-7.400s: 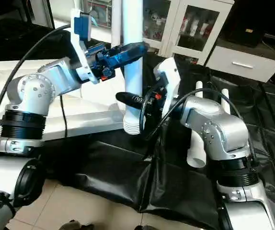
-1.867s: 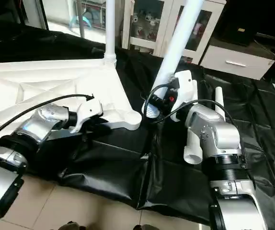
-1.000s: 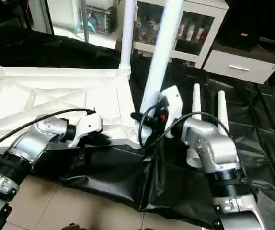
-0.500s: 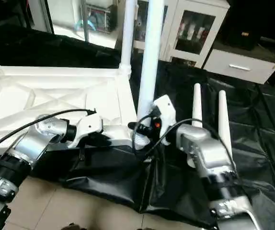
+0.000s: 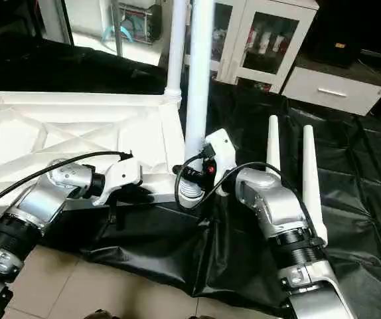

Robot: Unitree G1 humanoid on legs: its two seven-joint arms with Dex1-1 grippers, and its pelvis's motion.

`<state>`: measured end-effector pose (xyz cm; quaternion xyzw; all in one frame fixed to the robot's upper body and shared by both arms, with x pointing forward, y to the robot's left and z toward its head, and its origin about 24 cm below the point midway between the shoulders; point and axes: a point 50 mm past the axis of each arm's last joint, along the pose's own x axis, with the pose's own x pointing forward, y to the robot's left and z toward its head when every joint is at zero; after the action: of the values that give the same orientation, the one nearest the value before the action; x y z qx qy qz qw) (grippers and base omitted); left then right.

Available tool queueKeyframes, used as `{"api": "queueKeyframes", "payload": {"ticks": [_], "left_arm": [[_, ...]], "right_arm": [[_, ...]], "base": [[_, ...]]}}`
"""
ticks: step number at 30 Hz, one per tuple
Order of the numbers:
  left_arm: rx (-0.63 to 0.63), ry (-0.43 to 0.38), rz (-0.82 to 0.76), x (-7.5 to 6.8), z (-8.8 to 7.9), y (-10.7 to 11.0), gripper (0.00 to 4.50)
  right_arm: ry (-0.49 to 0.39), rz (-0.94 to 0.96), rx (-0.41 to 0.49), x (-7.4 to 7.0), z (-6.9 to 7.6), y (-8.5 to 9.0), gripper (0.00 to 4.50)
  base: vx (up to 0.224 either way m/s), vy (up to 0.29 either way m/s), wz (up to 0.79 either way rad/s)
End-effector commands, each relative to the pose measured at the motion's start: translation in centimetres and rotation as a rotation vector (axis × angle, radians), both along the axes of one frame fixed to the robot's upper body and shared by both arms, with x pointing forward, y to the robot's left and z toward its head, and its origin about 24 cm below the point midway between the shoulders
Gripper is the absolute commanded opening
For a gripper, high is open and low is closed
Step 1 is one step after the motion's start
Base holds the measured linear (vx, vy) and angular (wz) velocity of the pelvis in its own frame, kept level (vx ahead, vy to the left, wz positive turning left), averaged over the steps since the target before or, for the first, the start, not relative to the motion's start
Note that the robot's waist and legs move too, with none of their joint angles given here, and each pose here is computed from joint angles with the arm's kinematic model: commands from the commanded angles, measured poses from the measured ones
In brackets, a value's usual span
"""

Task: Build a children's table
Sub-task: Pick table leg

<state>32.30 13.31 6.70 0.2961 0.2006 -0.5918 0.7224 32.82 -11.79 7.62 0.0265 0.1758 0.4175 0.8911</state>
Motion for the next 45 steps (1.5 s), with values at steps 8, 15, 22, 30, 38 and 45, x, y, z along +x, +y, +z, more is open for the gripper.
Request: {"api": "queueKeyframes", "payload": {"ticks": [8, 15, 22, 30, 38, 45], "left_arm": [[0.063, 0.096, -0.035, -1.5, -2.4, -0.4, 0.00], [0.059, 0.087, -0.021, -1.3, -2.3, -0.3, 0.00], [0.056, 0.077, -0.009, -1.1, -2.2, -0.3, 0.00], [0.057, 0.066, -0.002, -0.9, -2.0, -0.2, 0.00], [0.053, 0.057, 0.008, -0.7, -1.8, -0.3, 0.00], [0.053, 0.051, 0.014, -0.5, -1.7, -0.3, 0.00]], "right_arm": [[0.038, -0.052, 0.049, 0.1, -1.3, -0.6, 1.91], [0.056, -0.091, 0.150, -1.0, -2.5, -0.8, 1.91], [0.057, -0.184, 0.219, -1.8, -4.1, -1.4, 1.91], [0.012, -0.229, 0.254, -2.6, -4.8, -1.7, 1.91], [-0.027, -0.280, 0.292, -3.9, -5.7, -1.8, 1.91], [-0.080, -0.270, 0.262, -4.5, -6.2, -1.9, 1.91]], "base": [[0.000, 0.000, 0.00], [0.000, 0.000, 0.00], [0.000, 0.000, 0.00], [0.000, 0.000, 0.00], [0.000, 0.000, 0.00], [0.000, 0.000, 0.00]]}}
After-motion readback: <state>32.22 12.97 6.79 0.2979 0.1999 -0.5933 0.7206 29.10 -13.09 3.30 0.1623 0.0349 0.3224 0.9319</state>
